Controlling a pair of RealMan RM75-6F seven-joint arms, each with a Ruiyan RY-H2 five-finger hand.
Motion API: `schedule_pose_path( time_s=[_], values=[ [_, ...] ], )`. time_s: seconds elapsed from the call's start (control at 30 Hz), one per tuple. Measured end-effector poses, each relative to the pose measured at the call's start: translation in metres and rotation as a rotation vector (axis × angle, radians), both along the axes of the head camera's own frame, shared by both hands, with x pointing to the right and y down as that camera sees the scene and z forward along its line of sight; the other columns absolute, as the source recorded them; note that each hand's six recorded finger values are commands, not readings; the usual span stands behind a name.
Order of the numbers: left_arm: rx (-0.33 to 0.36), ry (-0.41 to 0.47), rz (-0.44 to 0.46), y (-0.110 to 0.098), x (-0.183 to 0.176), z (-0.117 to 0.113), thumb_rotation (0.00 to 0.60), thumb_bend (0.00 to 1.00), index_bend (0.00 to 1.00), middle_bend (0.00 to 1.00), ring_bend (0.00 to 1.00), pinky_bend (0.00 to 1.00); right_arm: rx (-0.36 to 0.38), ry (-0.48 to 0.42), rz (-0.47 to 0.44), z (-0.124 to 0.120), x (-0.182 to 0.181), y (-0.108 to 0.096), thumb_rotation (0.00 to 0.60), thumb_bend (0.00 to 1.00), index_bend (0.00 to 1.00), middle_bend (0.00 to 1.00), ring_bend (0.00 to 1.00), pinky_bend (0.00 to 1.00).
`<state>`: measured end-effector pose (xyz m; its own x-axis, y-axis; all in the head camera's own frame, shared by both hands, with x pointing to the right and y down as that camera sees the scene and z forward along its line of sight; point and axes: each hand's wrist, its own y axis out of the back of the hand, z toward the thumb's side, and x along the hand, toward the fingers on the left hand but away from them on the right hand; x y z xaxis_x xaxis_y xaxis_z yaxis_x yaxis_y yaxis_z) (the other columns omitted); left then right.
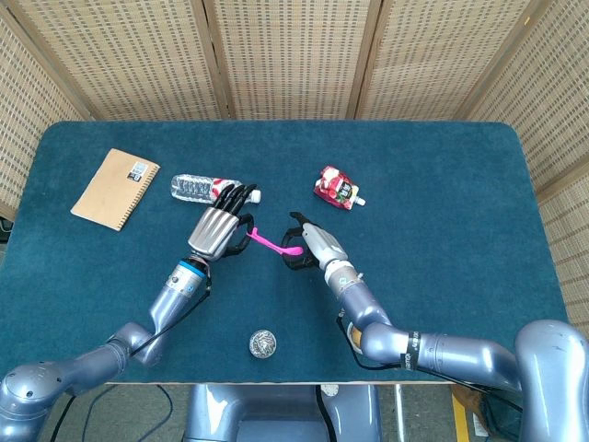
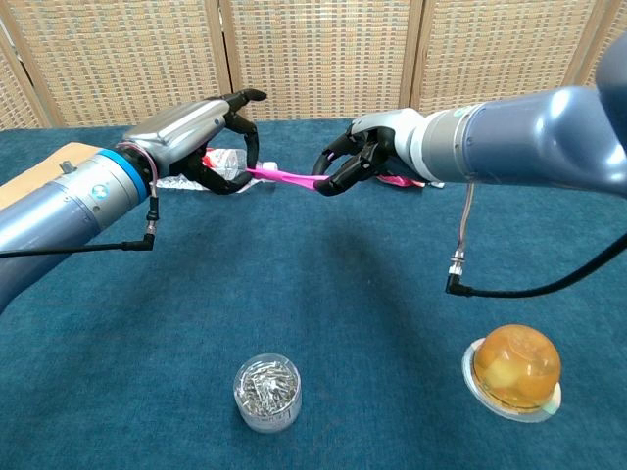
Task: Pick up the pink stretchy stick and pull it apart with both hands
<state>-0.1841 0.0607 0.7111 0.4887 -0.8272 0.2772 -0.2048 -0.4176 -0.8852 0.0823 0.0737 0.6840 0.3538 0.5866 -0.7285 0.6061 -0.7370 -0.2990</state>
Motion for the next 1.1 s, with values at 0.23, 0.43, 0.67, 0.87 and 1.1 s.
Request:
schedule_pose_path(
  time_s=[0.23, 0.43, 0.67, 0.87, 1.1],
  values=[
    [0.022, -0.04, -0.022, -0.01, -0.022, -0.003, 0.6, 0.55, 0.85, 0.0, 0.0, 0.0, 0.008, 0.008, 0.012, -0.004, 0.009, -0.004, 0.6, 0.61, 0.7, 0.1, 0.0, 0.0],
    [0.04, -0.079, -0.044, -0.018, -0.044, -0.005, 0.6, 0.55, 0.85, 0.0, 0.0, 0.0, 0.017, 0.019, 0.025, -0.007, 0.018, -0.007, 0.6, 0.61, 0.7, 0.1, 0.0, 0.0],
    [0.063, -0.137, -0.074, -0.027, -0.077, -0.008, 0.6, 0.55, 0.85, 0.0, 0.0, 0.0, 0.03, 0.038, 0.043, -0.01, 0.032, -0.013, 0.6, 0.61, 0.7, 0.1, 0.0, 0.0],
    [0.09, -0.203, -0.113, -0.039, -0.118, -0.014, 0.6, 0.55, 0.85, 0.0, 0.0, 0.0, 0.042, 0.06, 0.059, -0.012, 0.047, -0.018, 0.6, 0.61, 0.7, 0.1, 0.0, 0.0],
    [0.133, -0.268, -0.157, -0.054, -0.159, -0.028, 0.6, 0.55, 0.85, 0.0, 0.0, 0.0, 0.057, 0.092, 0.076, -0.015, 0.067, -0.024, 0.6, 0.61, 0.71, 0.1, 0.0, 0.0]
  ],
)
